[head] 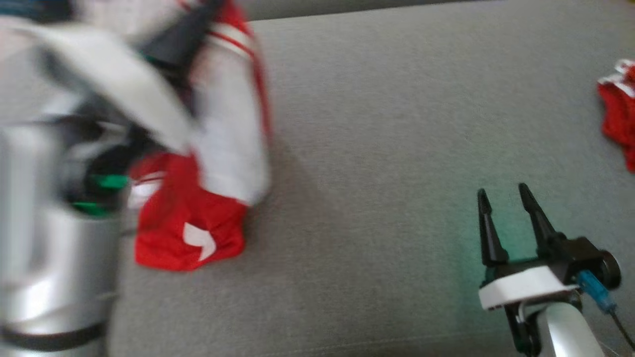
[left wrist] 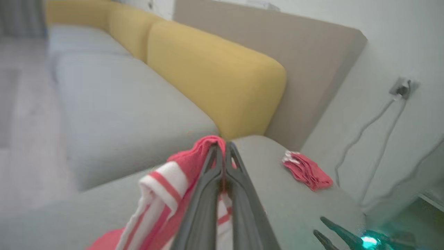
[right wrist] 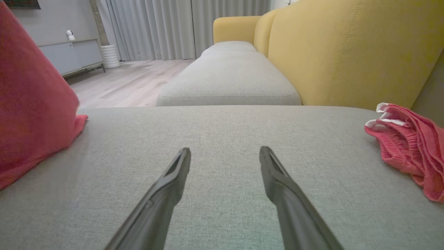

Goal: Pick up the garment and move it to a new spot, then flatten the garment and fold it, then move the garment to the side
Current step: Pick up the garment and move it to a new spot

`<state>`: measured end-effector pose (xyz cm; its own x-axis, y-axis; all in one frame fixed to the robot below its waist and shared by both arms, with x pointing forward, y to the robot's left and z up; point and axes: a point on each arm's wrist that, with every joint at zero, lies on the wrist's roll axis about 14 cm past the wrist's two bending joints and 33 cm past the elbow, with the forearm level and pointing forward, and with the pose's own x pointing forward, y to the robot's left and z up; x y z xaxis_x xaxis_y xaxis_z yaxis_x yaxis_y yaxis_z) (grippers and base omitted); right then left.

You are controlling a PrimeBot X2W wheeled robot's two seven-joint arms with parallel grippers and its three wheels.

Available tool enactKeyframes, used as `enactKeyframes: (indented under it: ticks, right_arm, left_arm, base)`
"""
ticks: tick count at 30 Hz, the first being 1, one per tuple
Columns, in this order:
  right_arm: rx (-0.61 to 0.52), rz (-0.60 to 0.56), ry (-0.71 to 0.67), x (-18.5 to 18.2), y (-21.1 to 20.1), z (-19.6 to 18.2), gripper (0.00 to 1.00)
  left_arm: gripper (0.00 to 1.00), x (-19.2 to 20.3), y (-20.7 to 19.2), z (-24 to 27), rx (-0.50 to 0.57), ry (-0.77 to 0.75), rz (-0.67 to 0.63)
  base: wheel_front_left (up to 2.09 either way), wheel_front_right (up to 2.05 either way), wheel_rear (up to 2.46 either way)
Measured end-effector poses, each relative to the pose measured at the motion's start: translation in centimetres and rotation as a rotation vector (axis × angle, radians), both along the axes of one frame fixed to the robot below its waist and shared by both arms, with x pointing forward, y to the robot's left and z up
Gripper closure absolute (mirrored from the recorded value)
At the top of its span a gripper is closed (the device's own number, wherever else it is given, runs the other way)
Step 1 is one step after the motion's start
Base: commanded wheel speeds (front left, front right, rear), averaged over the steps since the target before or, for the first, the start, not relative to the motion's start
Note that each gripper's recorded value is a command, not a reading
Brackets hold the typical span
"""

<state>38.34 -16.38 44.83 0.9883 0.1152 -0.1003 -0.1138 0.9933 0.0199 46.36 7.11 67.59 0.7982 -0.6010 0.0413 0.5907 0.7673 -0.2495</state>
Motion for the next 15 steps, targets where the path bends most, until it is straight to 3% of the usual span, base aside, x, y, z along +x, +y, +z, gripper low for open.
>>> enactKeyframes:
  ticks: [5,15]
  right_arm:
    - [0.027,-0.039,-0.002,-0.2,-1.1,0.2,0.0]
    - [0.08,-0.194,0.026,-2.5,-5.4,-0.2,0.0]
  left_arm:
    - [1.0,-1.4,-11.2,-7.2,0.033,0.218,-0.299]
    - [1.0,-5.1,-23.5,-13.7,0.138,0.377,-0.651]
  base:
    - [0.0,0.0,0.0]
    - [0.0,0.0,0.0]
